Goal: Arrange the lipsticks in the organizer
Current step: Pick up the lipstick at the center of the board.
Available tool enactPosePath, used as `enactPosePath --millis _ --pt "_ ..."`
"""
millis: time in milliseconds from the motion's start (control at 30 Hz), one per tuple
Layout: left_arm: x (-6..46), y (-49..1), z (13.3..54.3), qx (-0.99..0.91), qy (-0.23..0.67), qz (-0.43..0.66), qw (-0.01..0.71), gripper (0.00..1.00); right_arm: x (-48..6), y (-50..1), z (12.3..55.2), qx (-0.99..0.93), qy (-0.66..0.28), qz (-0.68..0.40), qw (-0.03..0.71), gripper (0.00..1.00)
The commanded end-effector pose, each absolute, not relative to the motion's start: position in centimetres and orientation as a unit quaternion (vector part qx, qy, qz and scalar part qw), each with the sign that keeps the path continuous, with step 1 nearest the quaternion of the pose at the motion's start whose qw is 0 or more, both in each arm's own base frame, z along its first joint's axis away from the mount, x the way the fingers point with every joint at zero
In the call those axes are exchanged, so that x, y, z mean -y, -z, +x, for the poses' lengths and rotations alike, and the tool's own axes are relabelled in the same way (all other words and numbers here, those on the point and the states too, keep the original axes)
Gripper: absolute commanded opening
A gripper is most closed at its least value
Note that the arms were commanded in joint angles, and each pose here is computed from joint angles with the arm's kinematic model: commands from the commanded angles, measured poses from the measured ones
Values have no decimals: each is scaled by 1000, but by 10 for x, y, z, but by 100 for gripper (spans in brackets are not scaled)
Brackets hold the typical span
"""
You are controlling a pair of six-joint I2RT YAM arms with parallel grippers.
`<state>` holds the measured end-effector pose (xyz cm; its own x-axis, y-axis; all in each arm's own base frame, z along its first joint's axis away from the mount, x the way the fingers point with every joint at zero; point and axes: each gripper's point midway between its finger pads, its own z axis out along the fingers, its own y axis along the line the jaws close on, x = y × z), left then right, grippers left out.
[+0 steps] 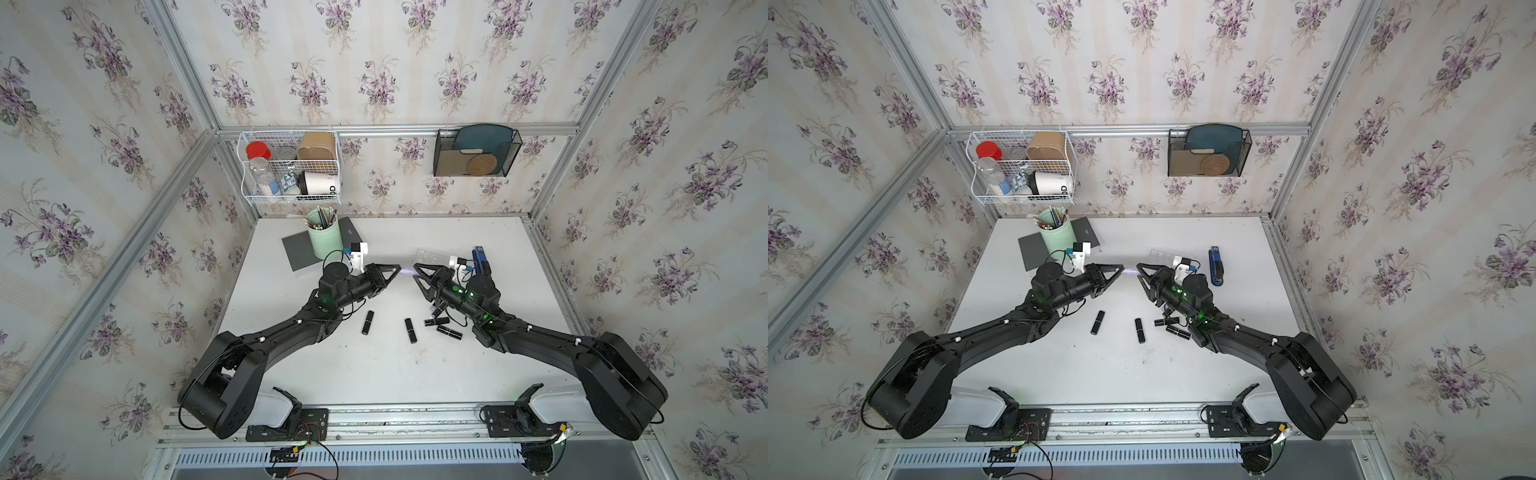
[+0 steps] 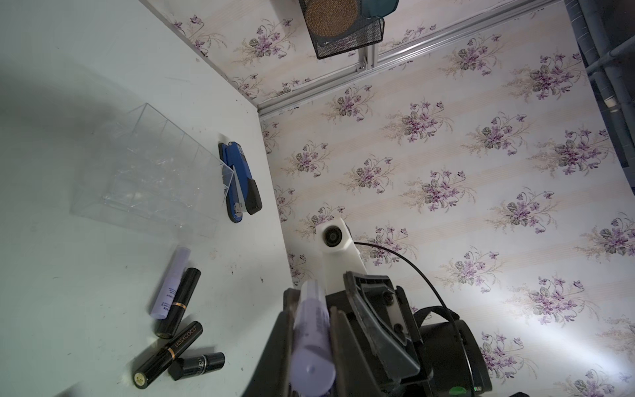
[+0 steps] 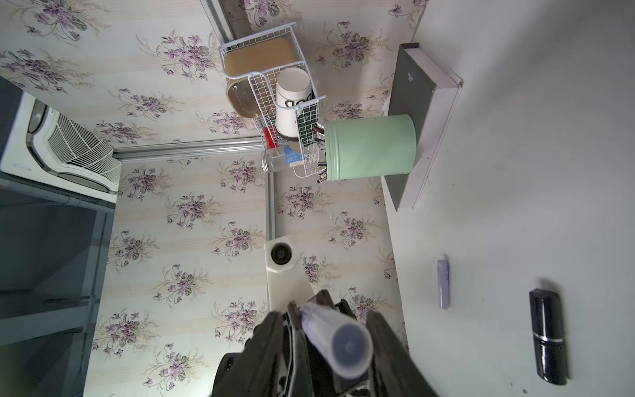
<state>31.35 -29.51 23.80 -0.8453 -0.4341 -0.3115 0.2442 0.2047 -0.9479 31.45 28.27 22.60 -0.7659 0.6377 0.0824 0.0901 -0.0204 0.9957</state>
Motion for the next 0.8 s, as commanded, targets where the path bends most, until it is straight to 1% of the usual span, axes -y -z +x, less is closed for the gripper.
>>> enactPosePath --millis 0,100,300,500,600,633,667,733,767 --pt "298 -253 314 -708 643 -56 286 0 -282 -239 321 -648 -674 280 215 41" --pt "304 -244 315 -714 640 -57 276 0 -280 -234 323 -647 -671 294 212 37" --pt "308 -241 316 -715 641 -60 273 0 -276 -235 326 -642 -666 311 216 24" --pt "309 -239 316 -717 639 -62 271 22 -273 -235 332 -641 -658 323 227 16" --pt "307 -236 315 -721 636 -67 268 36 -274 -238 337 -642 -655 322 235 15" --pt "307 -236 314 -723 634 -67 268 42 -274 -239 338 -643 -653 322 239 15" --pt "304 -235 315 -726 630 -70 269 50 -273 -239 340 -646 -648 321 244 15" --pt "289 -234 318 -735 612 -81 279 63 -267 -239 347 -653 -634 319 263 15" --pt "277 -232 320 -743 600 -89 284 67 -262 -239 351 -662 -621 317 276 15"
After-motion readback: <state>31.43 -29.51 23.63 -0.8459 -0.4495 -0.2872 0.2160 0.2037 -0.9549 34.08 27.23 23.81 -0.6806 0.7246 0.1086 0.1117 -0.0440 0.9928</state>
